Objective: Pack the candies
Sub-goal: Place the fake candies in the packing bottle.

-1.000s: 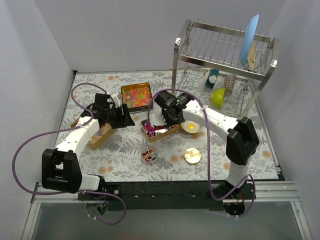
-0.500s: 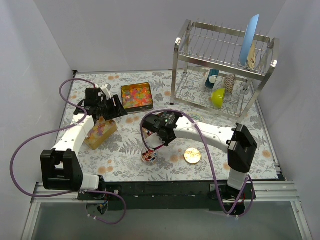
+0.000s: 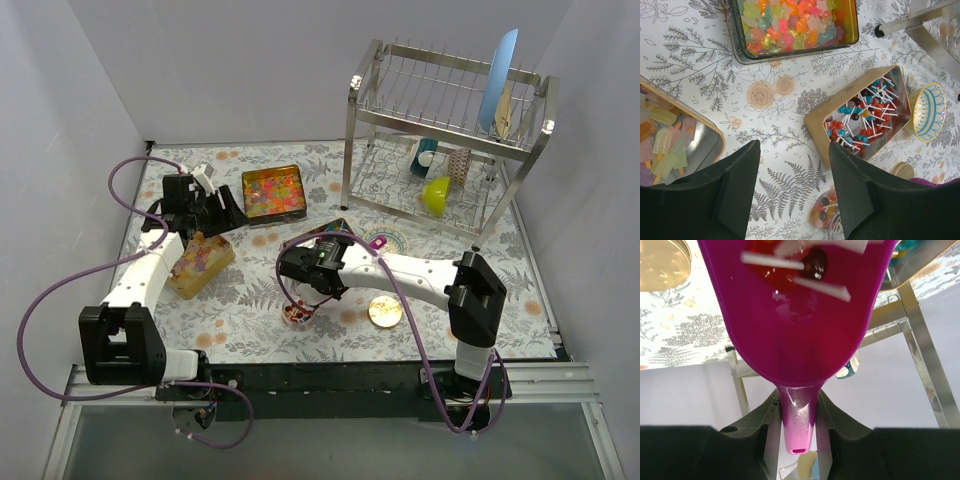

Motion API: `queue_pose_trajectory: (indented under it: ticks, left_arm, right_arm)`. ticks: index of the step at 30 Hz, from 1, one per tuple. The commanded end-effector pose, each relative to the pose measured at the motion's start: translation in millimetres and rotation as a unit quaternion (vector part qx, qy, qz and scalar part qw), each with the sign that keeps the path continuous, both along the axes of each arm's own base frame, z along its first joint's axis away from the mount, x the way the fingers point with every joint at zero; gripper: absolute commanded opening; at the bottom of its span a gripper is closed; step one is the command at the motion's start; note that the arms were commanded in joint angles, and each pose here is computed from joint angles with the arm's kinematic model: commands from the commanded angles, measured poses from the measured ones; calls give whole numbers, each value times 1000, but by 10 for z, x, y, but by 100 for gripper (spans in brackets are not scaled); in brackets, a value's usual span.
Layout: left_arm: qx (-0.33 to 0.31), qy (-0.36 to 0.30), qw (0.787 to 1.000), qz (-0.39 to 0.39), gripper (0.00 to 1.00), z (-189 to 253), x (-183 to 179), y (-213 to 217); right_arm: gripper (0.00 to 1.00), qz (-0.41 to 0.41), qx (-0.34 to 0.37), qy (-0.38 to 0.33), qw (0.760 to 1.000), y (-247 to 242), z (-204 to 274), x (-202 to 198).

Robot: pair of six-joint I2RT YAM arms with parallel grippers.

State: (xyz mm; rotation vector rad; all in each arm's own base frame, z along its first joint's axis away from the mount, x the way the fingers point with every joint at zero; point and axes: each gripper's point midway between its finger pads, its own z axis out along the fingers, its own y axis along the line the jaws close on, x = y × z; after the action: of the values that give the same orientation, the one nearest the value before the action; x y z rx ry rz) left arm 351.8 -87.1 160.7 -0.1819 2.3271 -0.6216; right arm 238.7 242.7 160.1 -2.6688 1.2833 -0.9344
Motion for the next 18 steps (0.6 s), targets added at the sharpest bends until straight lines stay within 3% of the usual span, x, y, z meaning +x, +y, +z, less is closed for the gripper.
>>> queue_pose_trajectory:
  ticks: [1,18]
  left_arm:
    - [-1,-46,999,10,57,249,25,60]
    - [-25,-55,998,-16,61,368,-110,-26]
  right_arm:
    - [1,36,-70,-40,996,-106,273,69]
    - [1,63,-81,-76,992,66,426,107]
